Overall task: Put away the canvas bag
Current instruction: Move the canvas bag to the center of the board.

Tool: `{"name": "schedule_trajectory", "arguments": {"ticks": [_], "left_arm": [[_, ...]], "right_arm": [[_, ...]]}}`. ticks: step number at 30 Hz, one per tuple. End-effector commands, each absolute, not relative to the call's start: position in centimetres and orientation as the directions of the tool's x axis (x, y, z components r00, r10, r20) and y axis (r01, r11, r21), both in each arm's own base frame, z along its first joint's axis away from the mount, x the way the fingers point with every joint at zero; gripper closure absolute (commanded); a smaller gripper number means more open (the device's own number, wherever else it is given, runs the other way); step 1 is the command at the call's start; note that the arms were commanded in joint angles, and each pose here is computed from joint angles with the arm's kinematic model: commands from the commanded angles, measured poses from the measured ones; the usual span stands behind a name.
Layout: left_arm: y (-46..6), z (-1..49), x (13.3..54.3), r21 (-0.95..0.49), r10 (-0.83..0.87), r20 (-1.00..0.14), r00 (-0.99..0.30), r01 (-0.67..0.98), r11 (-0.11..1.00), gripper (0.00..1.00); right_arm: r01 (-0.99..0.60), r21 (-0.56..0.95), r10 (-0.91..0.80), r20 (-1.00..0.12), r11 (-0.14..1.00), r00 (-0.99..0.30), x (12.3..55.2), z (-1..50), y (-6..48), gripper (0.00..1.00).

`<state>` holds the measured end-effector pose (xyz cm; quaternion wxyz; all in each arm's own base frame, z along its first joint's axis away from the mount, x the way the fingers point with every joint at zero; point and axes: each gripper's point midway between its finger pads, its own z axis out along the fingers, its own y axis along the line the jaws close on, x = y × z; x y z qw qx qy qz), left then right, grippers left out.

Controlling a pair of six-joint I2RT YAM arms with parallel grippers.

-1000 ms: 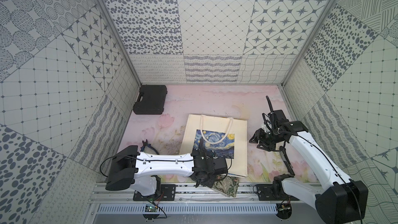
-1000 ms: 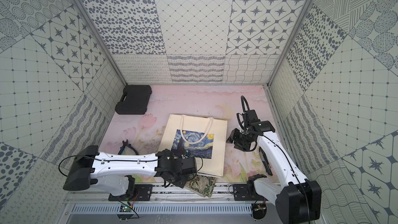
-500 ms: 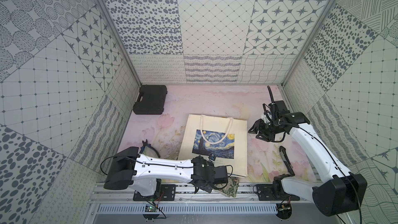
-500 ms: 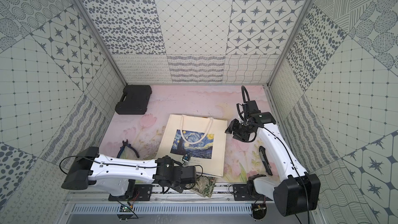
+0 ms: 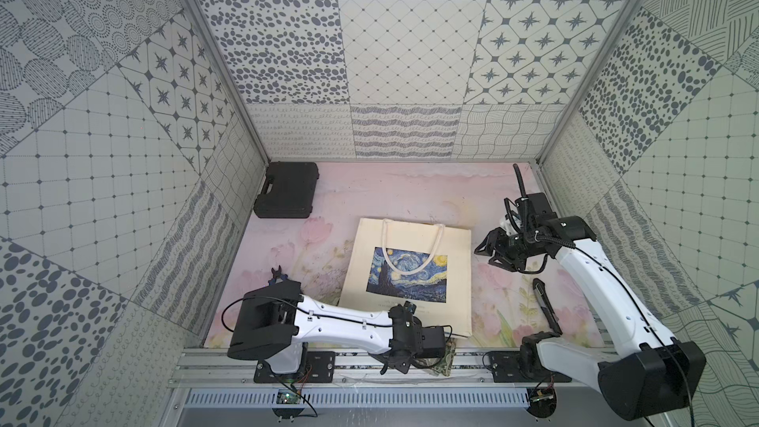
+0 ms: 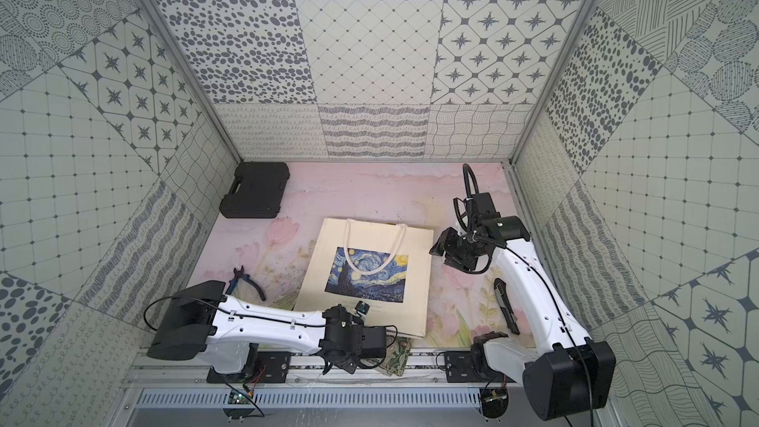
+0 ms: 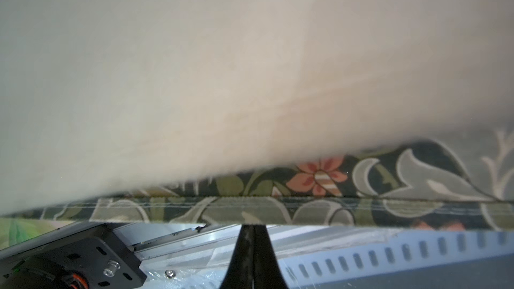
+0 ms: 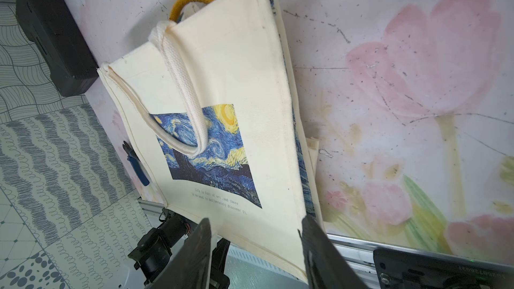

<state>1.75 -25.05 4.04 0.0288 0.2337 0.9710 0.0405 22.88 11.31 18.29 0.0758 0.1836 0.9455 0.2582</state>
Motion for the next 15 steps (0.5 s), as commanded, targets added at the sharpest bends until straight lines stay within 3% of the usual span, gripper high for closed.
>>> {"name": "schedule_trajectory", "arguments": {"ticks": [1,15], "left_arm": [[-24.7,3.5,2.9,0.143,0.499,-0.02,-0.866,0.491,0.859,1.0],[-29.3,3.6,7.2,0.092,0.566,0.004,-0.824,0.564,0.821,1.0]], "right_arm": [[0.299,0.535,0.386,-0.055,0.79,-0.921,22.8,18.3,11.4,0.46],[0.302,0.547,0.393,-0.056,0.781,-0.918,23.5,17.7,10.9,0.46]]}}
